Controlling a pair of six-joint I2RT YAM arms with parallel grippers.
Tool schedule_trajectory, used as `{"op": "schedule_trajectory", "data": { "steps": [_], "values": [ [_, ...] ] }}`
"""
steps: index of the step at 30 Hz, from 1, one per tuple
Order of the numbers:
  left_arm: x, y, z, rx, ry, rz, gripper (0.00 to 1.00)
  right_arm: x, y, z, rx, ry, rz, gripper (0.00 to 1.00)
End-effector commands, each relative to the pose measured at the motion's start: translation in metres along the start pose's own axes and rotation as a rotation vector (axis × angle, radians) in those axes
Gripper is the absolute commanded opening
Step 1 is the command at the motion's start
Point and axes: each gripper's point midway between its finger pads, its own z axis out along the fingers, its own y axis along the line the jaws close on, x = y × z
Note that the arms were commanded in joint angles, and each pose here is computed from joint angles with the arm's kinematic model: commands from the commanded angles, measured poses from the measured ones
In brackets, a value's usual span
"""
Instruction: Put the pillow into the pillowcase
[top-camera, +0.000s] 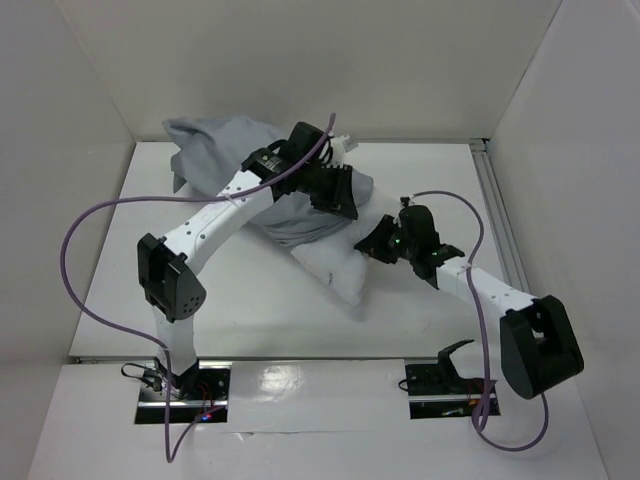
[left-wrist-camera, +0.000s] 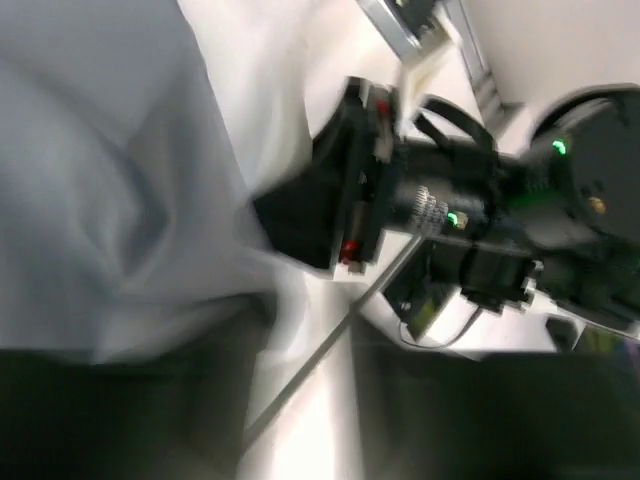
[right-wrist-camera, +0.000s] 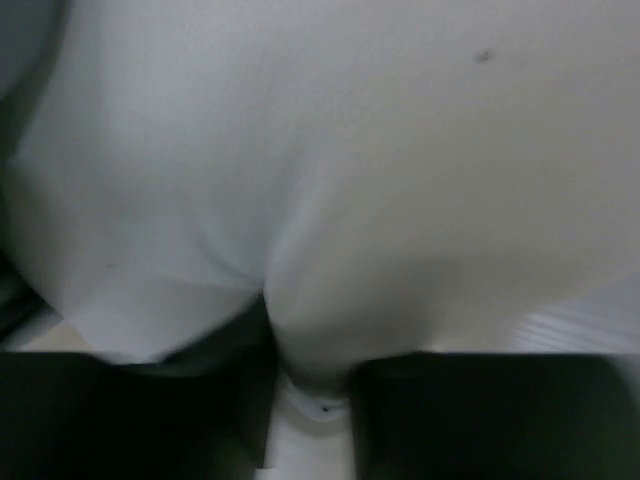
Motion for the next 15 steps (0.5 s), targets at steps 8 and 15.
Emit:
{"op": "schedule_trajectory", "data": {
  "steps": [8, 15],
  "values": [
    [-0.008, 0.078, -0.126, -0.761, -0.385, 0.067, 0.96, -0.039, 0.026, -0.075, 0.133, -0.098, -0.2, 0.99],
    [0.075, 0.138, -0.121, -0.801, -0.388, -0.046, 0.67, -0.024, 0.012, -0.102, 0.177, -0.081, -0.203, 0.99]
  ]
}}
